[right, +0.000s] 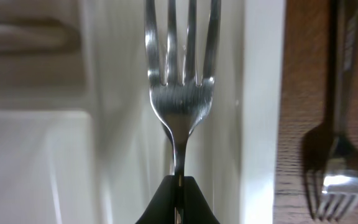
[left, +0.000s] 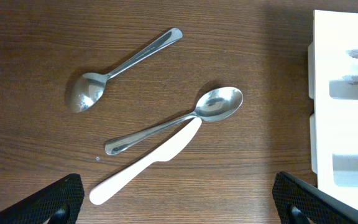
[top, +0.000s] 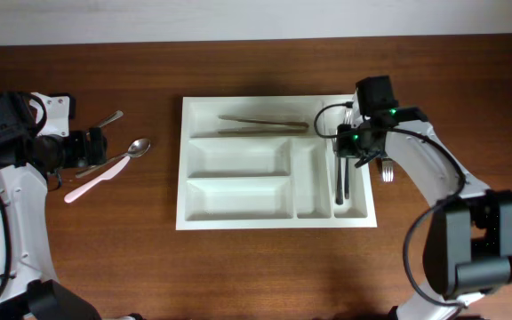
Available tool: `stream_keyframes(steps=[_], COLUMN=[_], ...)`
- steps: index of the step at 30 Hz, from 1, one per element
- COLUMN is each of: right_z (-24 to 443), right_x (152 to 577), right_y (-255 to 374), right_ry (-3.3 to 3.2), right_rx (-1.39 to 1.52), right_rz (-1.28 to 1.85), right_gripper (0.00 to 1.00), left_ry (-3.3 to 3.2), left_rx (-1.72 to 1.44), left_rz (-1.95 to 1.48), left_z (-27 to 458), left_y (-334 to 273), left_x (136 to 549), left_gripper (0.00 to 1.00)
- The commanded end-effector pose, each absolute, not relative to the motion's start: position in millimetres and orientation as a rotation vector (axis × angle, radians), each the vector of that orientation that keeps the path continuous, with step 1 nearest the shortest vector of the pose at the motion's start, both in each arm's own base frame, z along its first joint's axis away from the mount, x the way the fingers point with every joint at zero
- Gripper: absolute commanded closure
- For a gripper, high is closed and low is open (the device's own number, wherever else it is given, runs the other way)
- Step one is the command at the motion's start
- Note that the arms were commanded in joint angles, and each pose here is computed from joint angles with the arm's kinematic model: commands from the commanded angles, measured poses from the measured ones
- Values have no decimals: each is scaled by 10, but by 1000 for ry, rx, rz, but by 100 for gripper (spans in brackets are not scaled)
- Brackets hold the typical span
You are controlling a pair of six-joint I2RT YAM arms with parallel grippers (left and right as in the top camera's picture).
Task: Pack container
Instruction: 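Place the second fork into the narrow right compartment and release, then grasp the silver knife on the right with the right gripper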
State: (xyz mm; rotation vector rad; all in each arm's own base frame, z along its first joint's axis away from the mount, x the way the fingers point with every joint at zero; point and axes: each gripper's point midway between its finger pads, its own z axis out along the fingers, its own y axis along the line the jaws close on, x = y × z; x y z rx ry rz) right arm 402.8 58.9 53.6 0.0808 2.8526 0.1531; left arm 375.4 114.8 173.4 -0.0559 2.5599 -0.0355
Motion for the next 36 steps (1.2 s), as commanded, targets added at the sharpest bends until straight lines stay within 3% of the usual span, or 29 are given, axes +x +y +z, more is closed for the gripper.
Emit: stream_keyframes(steps=[1,6,10,15,20,24,26,33,36], right_z=[345,485,965,1541,1661,1486,1318,669,481], right_x=[3977,4042,4174,4359,4435,4447,4438,4380,4319], right_y=[590,599,610,423,62,-240,-385,-527,-522], right_ry=[2900,2869,2789,2675,2631,2663,2701,2860,2919], right_rx=[90,-1,-85,-66,-38,52,101,160,160], right_rz=[152,146,139,-13,-226,-243,-223,-89,-86], right_gripper=[96,48,38,38,38,45,55,61,69], left_ry=[2545,2545,2545,2545,2545,2545,2545,2545,2545], left_rx=[-36,-36,-36,-36,-36,-36,-36,-36,-36], left_rz=[-41,-41,-41,-41,-41,-41,-41,-41,-41], left_z=[1784,1784,1784,1784,1784,1784,1784,1784,1784], left_y=[1152,1152,1152,1152,1152,1152,1152,1152,1152], left_x=[3797,3797,3797,3797,3797,3797,3797,3797,3797], left_gripper=[1,1,1,1,1,1,1,1,1])
